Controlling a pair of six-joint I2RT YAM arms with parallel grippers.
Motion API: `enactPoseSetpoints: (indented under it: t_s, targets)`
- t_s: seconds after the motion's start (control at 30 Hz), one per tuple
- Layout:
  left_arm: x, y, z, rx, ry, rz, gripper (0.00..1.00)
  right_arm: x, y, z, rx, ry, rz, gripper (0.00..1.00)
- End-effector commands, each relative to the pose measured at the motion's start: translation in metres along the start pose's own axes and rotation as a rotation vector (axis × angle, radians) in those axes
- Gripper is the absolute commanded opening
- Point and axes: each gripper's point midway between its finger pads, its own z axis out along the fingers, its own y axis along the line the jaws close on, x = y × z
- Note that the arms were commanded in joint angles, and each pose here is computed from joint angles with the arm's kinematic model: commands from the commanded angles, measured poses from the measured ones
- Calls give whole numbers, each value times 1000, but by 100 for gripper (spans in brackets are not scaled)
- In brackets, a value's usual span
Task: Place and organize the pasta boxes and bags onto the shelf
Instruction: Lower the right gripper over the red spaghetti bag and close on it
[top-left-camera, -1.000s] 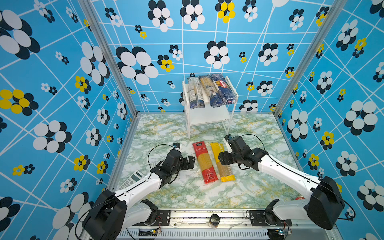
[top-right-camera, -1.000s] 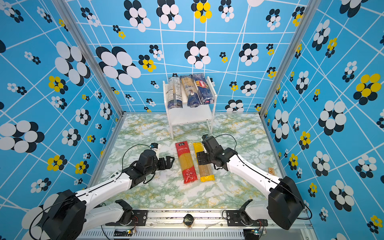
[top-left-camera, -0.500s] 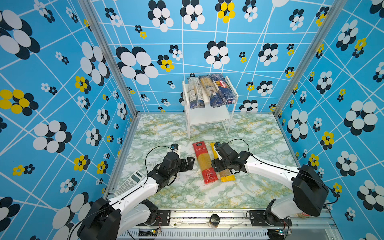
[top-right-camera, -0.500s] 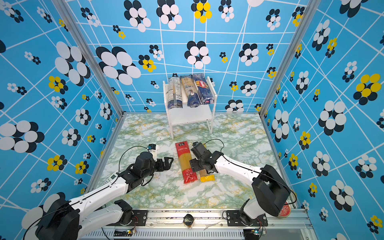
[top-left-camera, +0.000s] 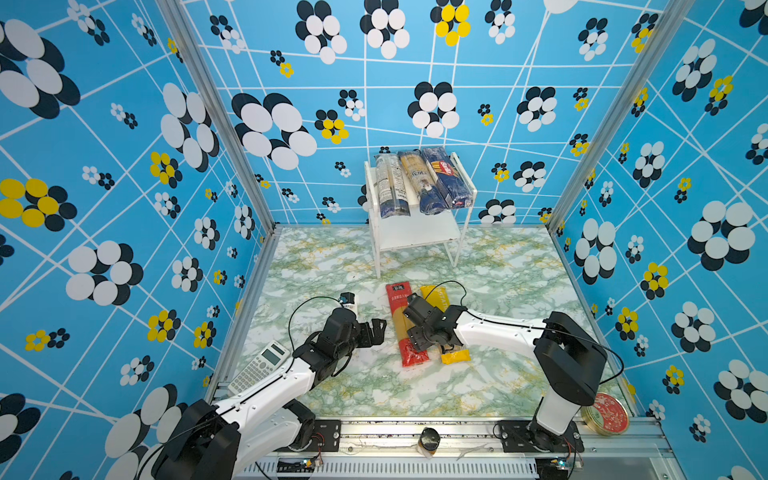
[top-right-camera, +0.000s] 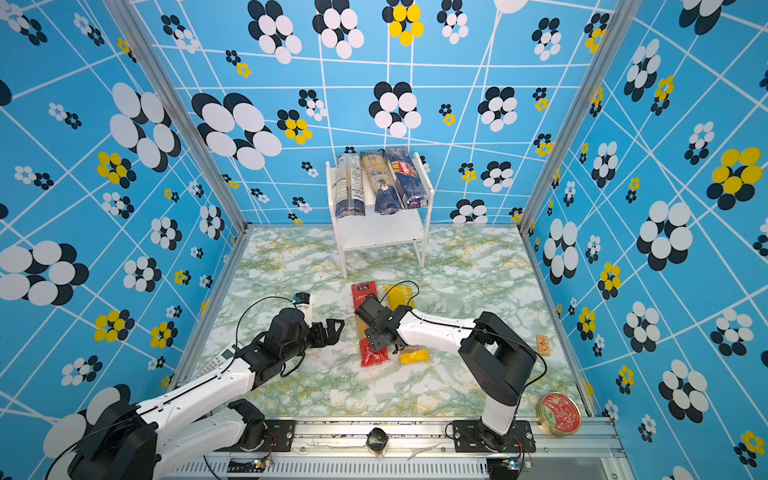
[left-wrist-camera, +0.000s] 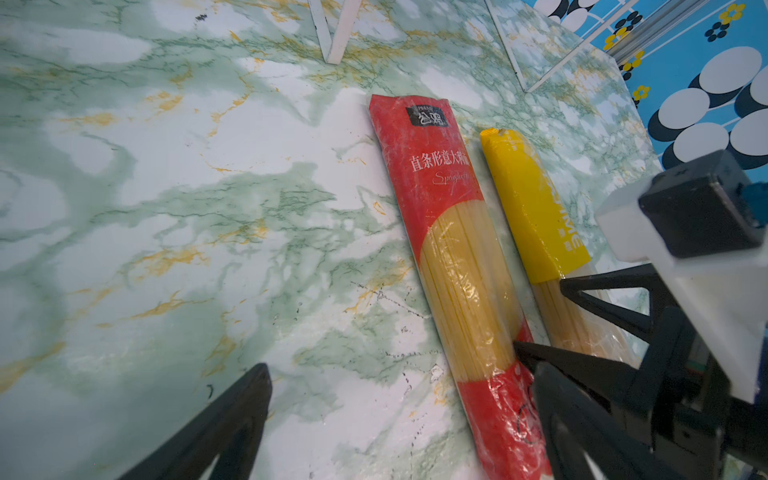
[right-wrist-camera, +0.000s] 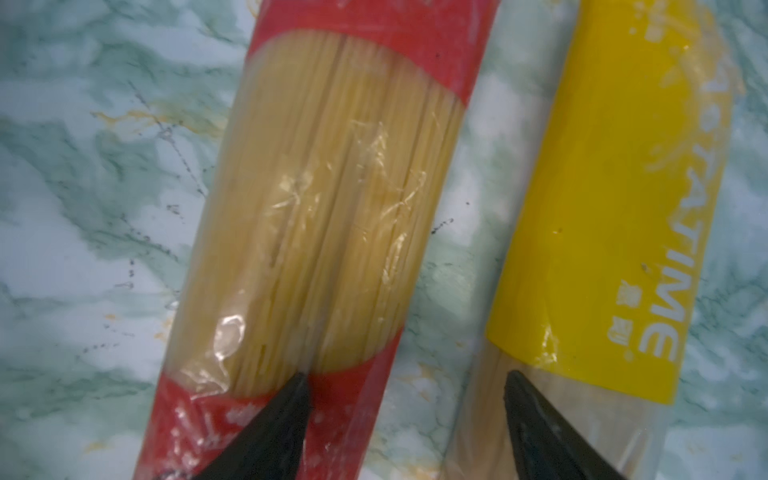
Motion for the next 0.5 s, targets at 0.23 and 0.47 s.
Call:
enactPoseSetpoints:
  t_s: [0.23,0.47]
  targets:
    - [7,9,-2,-35,6,7,99,2,29,4,-101,9,-19,78]
    - [8,12,-3,-46,11,9,99,-4,33,-17,-166,-32,86,95]
